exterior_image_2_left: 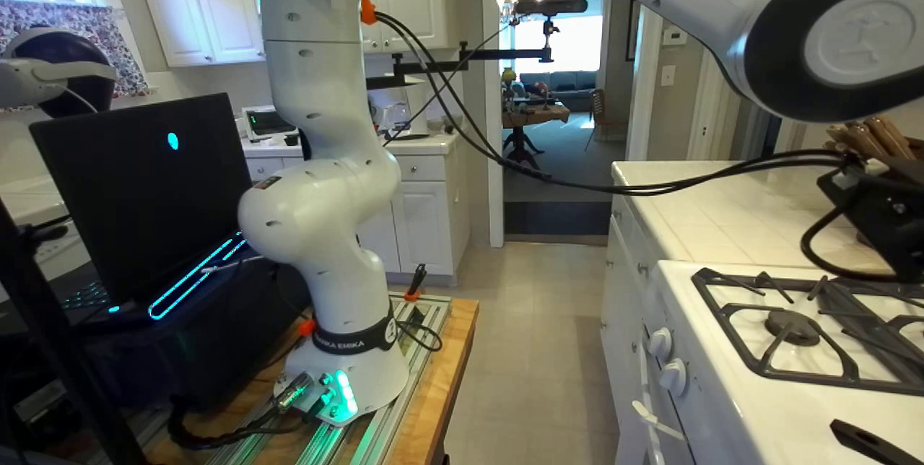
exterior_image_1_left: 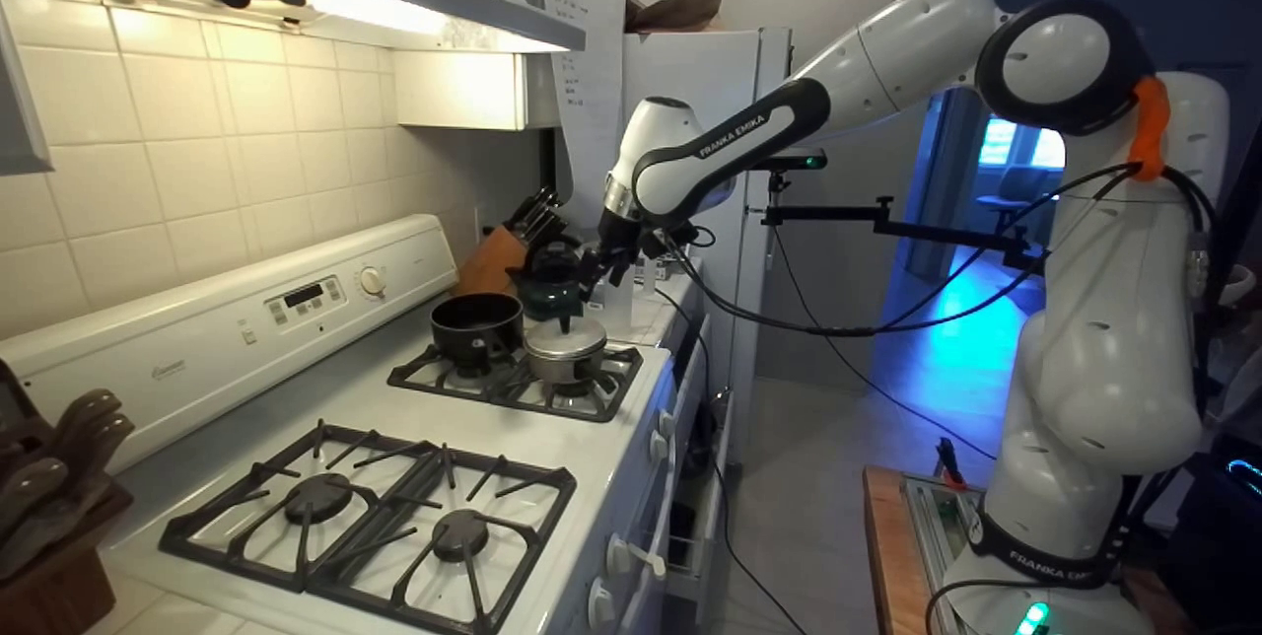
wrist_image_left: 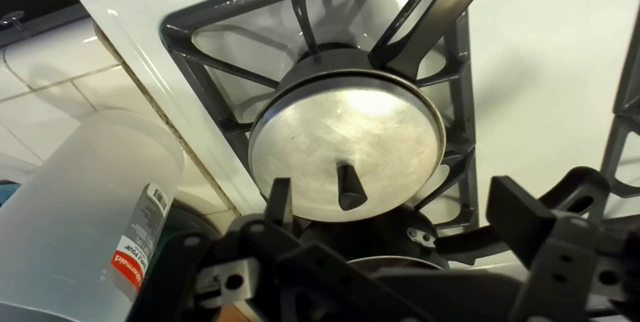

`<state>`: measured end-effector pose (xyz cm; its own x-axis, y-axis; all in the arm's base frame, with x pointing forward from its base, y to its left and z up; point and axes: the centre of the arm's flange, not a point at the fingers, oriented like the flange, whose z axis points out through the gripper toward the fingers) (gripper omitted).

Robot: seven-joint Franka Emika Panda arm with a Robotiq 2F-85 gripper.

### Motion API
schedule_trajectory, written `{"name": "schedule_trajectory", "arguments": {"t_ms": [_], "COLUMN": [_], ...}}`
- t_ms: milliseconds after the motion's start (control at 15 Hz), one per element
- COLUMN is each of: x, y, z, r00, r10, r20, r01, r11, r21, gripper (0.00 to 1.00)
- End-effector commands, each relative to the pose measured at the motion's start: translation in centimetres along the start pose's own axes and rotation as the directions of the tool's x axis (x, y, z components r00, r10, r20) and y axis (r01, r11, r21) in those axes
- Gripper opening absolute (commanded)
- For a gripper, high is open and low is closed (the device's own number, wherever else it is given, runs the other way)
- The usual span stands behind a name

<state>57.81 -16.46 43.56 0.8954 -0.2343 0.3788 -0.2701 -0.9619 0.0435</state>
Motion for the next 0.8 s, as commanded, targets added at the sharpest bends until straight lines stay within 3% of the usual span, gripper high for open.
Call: {"name": "schedule_trajectory", "arguments": {"t_ms": [0,67,733], "x": [1.9,0.5,2.0], "y": [1.0,0.4,1.3], "z": [1.4,0.5,2.0], "r00": [1.000,1.000,1.000], "r10": [0.017,0.000,-0.012], "r20": [-0.024,-0.008,0.013], "r01": [-0.017,0.000,0.012], "r11": [1.000,1.000,1.000], "r21": [0.004,-0.002,0.003], "gripper": [1.00,1.00,1.00]}}
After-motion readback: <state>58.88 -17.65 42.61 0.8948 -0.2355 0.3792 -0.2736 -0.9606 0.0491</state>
